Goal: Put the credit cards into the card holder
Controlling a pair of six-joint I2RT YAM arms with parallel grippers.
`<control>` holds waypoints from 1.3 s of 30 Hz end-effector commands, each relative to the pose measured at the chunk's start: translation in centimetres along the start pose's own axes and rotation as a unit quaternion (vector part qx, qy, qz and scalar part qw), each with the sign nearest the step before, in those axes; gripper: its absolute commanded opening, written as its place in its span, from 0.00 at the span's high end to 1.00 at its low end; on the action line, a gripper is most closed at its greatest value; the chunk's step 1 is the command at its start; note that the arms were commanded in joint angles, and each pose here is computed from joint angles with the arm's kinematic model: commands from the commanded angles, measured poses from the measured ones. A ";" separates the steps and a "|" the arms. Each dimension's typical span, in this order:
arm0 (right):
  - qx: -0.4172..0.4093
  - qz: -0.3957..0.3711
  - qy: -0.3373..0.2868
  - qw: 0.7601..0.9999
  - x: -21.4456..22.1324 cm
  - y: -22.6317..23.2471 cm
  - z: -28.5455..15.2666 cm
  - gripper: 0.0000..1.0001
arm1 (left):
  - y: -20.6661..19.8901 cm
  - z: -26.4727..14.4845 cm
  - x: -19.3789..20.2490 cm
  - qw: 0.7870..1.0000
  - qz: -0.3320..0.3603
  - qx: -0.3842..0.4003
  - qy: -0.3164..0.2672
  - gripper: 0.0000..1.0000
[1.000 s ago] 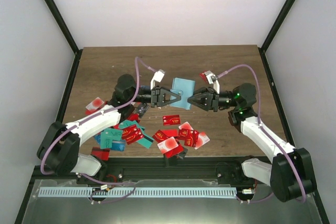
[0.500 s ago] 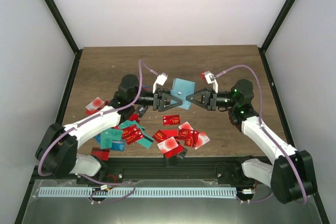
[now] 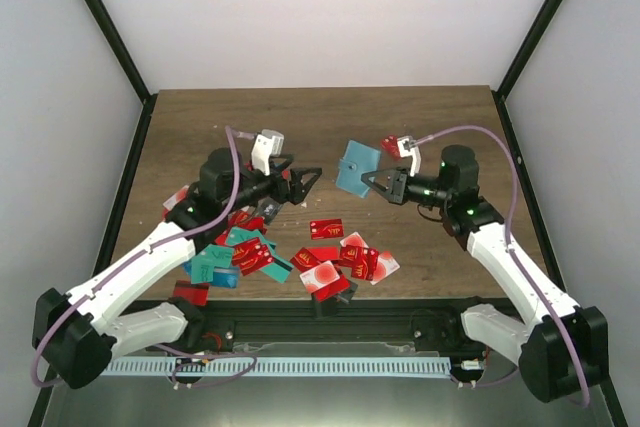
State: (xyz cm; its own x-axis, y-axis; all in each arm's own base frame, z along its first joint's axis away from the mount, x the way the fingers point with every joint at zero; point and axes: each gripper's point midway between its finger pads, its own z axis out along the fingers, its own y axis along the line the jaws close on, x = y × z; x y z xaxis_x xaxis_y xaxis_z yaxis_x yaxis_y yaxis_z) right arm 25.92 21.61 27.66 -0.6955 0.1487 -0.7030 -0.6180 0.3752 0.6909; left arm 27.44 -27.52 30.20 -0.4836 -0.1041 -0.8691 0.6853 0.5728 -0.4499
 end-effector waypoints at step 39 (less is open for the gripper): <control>0.091 0.048 0.065 0.993 2.2 -3.6 2.2 0.99 | 2.8 8.9 7.3 0.973 0.039 -0.152 0.167 0.21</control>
State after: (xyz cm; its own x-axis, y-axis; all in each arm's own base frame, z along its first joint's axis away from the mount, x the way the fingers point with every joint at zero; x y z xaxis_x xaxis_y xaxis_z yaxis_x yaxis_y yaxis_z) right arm 27.69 21.83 20.97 -0.8248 0.0974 -0.5569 -0.4145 0.5658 0.7128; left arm 30.22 -33.41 19.68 -0.6345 0.2044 -0.7454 0.5597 0.7866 -0.2608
